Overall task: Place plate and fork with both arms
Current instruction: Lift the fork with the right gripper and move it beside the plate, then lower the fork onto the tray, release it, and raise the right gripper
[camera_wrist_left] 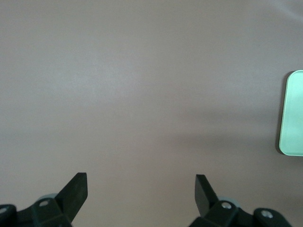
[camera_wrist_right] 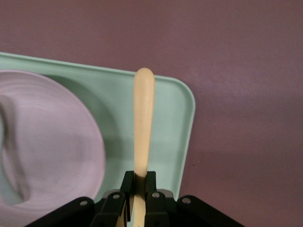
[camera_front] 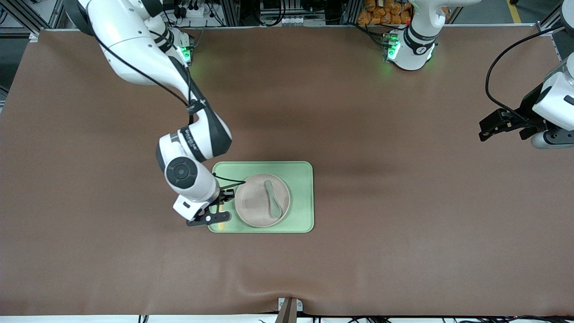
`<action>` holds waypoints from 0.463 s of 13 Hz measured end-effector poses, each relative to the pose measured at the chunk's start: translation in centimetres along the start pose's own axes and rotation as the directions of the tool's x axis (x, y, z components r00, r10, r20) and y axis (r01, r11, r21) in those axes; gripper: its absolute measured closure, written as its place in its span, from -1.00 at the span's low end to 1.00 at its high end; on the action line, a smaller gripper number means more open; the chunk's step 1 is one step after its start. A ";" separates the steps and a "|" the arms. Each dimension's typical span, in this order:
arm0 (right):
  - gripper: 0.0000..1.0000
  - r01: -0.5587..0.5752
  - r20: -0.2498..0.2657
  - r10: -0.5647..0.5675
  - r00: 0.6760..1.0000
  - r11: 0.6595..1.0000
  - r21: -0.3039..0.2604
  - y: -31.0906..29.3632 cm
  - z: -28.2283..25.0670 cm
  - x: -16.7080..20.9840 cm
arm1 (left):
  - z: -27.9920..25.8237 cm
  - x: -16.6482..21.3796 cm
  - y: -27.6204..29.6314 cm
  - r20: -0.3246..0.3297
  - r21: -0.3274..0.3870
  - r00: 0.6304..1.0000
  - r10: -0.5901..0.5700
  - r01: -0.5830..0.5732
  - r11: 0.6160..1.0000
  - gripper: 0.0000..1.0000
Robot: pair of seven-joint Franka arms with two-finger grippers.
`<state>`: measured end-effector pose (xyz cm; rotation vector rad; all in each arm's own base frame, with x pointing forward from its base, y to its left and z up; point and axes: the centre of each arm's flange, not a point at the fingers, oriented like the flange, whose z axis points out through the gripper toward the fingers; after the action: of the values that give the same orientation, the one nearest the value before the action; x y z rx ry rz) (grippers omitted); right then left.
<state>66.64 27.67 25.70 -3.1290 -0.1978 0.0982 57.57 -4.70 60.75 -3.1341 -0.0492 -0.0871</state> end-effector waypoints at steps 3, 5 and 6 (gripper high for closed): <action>0.87 -0.075 0.070 0.067 0.995 0.990 0.120 1.4 1.9 -0.6 | 0.0 0.0 0.0 0.000 0.000 1.000 0.000 0.000 1.000 -1.00; 0.98 -0.086 0.082 0.075 0.994 0.985 0.147 1.3 2.3 -0.7 | 0.0 0.0 0.0 0.000 0.000 1.000 0.000 0.000 1.000 -1.00; 0.98 -0.087 0.077 0.076 0.994 0.985 0.151 1.2 2.5 -0.8 | 0.0 0.0 0.0 0.001 0.000 1.000 0.000 0.000 1.000 -1.00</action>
<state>65.84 26.42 23.21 -2.9811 -0.0590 0.2150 57.58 -4.68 60.72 -3.1340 -0.0498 -0.0861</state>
